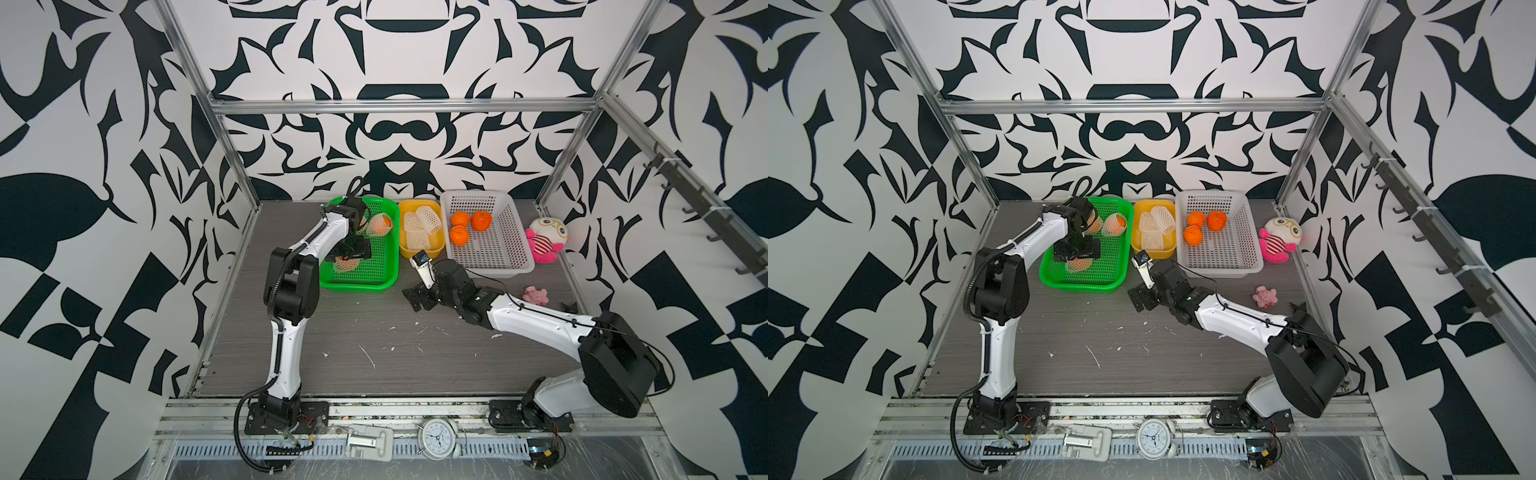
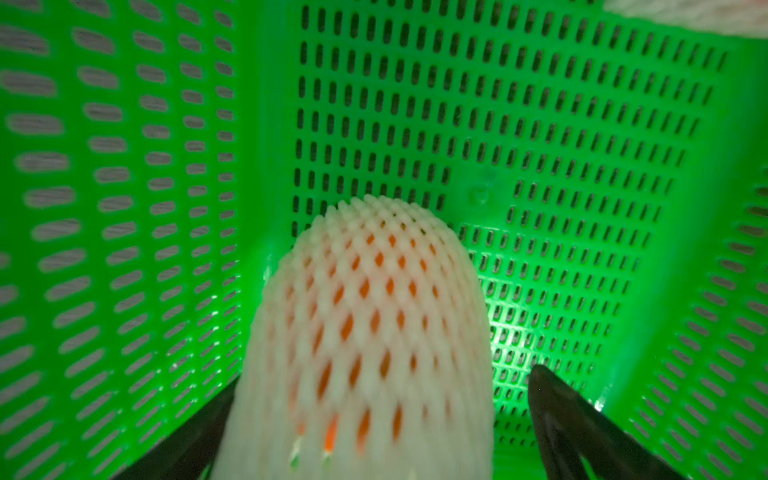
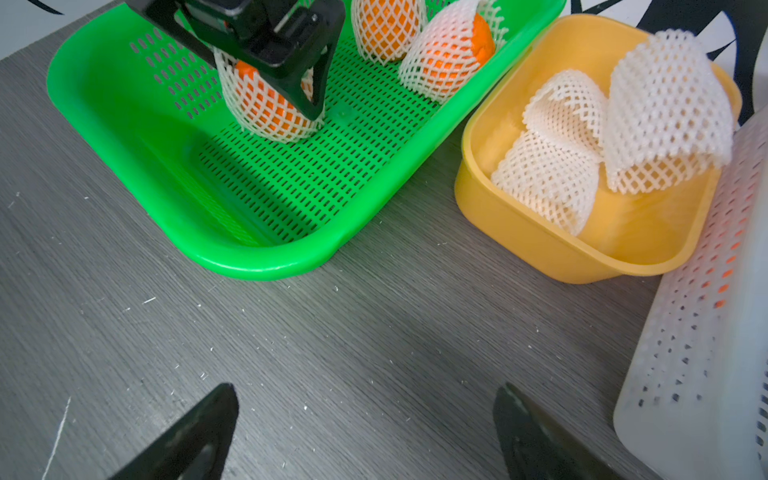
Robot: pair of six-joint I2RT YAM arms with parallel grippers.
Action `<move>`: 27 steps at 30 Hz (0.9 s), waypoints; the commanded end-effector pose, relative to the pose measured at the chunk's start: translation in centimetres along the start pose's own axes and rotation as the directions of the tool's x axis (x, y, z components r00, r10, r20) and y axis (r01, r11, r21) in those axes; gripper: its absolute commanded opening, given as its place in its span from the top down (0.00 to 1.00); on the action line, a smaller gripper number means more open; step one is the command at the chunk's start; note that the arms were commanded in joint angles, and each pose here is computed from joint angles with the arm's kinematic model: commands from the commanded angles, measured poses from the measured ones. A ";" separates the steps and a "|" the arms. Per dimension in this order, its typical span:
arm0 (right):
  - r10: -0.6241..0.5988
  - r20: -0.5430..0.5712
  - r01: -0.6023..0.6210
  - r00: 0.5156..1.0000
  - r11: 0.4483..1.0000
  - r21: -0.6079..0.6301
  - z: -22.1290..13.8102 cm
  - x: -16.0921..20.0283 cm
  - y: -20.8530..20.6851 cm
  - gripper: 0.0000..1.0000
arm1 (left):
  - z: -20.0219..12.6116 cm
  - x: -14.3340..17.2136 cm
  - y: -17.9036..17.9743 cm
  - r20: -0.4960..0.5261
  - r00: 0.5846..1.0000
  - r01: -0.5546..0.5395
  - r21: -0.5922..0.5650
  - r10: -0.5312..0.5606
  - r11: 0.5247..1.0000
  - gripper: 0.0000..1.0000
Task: Remove foam nets from oranges
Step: Pick up the orange from the basket.
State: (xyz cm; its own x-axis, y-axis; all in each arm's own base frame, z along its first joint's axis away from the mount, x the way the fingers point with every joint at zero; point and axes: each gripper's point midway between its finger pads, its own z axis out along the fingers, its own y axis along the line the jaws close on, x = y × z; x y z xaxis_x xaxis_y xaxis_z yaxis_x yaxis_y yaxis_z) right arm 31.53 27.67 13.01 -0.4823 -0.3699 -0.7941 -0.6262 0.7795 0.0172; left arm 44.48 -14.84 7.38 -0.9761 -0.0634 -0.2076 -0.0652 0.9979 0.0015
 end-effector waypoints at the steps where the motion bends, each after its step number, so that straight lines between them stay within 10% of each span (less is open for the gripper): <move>1: -0.004 0.064 0.006 0.998 1.000 -0.017 -0.5 -2.6 0.4 0.01 | -0.6 0.0 0.3 0.010 1.000 -0.008 0.000 0.008 1.000 0.01; 27: -0.009 0.057 0.011 0.998 1.000 -0.028 -0.4 -2.4 0.6 0.01 | 1.3 -0.5 0.0 0.007 1.000 -0.018 -0.019 0.018 1.000 0.01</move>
State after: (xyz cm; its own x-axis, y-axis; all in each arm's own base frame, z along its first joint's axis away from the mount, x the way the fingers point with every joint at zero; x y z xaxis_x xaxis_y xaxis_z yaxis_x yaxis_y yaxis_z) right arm 31.42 27.96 12.65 -0.4860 -0.3778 -0.7881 -0.6376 0.7700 0.0241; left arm 45.45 -14.87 7.69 -0.9654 -0.0422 -0.2572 -0.0495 0.9985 0.0219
